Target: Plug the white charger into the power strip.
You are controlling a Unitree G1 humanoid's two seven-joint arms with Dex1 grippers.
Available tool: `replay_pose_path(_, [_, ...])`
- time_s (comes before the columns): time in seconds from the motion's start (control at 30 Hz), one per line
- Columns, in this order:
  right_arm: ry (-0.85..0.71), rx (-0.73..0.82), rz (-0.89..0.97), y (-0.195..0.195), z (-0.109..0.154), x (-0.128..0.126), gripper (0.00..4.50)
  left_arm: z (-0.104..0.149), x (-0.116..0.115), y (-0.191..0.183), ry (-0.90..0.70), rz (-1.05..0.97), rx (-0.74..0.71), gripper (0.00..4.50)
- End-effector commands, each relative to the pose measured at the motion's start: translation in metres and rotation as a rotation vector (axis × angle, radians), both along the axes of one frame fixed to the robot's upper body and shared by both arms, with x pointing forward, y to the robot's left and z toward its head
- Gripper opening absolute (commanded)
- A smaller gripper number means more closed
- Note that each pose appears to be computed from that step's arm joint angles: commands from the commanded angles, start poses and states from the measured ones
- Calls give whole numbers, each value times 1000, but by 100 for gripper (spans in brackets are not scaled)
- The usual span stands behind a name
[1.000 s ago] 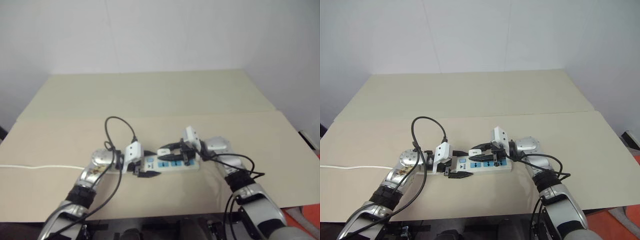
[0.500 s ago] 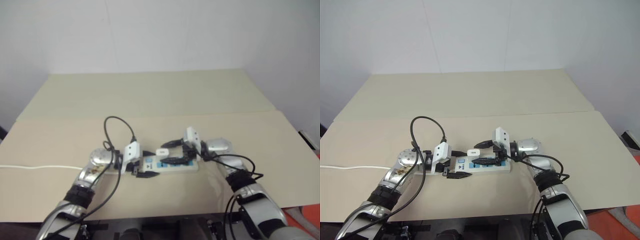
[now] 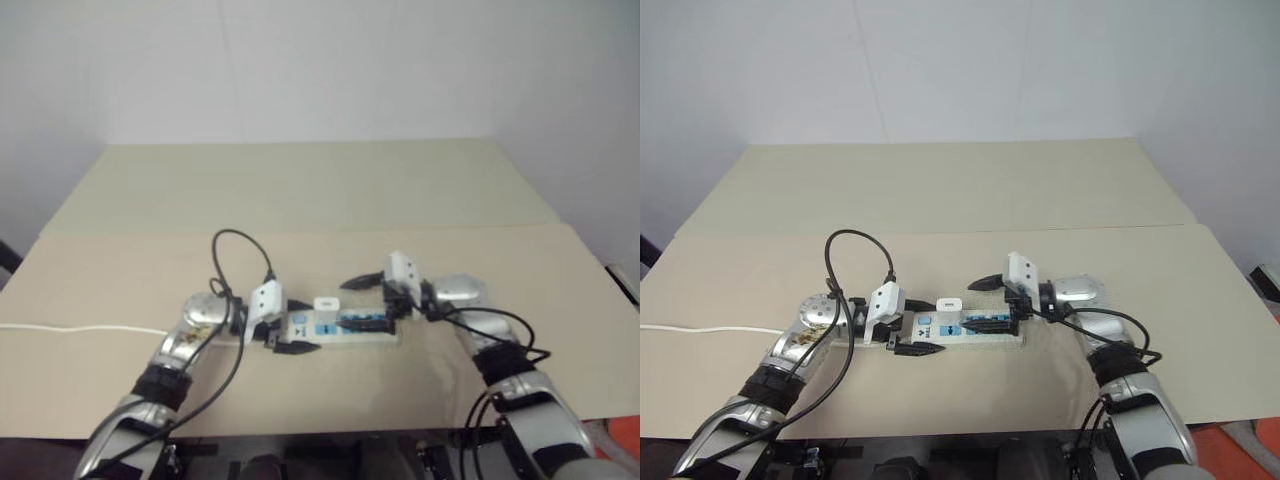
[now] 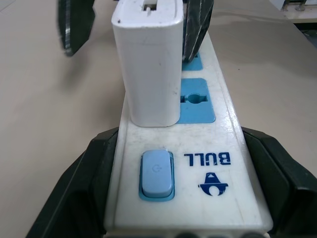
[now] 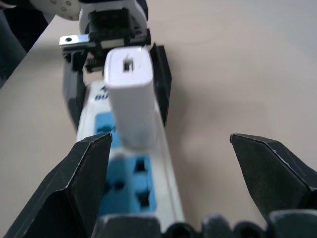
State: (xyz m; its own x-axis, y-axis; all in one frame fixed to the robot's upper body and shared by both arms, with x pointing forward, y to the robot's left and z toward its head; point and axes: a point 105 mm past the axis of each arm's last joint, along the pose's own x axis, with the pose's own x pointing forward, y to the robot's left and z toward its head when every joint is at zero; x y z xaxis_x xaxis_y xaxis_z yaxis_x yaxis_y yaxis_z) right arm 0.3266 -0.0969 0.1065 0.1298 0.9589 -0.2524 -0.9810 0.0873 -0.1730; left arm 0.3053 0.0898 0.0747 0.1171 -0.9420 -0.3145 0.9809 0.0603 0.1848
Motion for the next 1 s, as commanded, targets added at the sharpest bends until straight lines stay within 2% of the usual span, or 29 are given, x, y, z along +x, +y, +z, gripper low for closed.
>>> replay_pose_path(0.03, [-57,29,19,-15,30,-9,449,-9,5,5,12,26,50,330])
replay_pose_path(0.27, [-77,-13,-56,-56,52,-20,449,-8,16,-3,0,35,39,330])
replay_pose_path(0.33, [-83,-21,-89,-64,54,-19,450,-4,18,-6,10,29,19,402])
replay_pose_path(0.4, [-90,-23,-115,-69,54,-18,450,2,19,-9,11,14,-8,443])
replay_pose_path(0.67, [-95,13,-182,-79,63,-16,450,47,17,4,-82,-48,-78,443])
replay_pose_path(0.87, [-114,6,-226,-98,73,-22,450,73,1,47,-103,-93,-12,443])
replay_pose_path(1.0, [-122,-24,-277,-120,74,-30,450,87,-2,82,-131,-30,62,443])
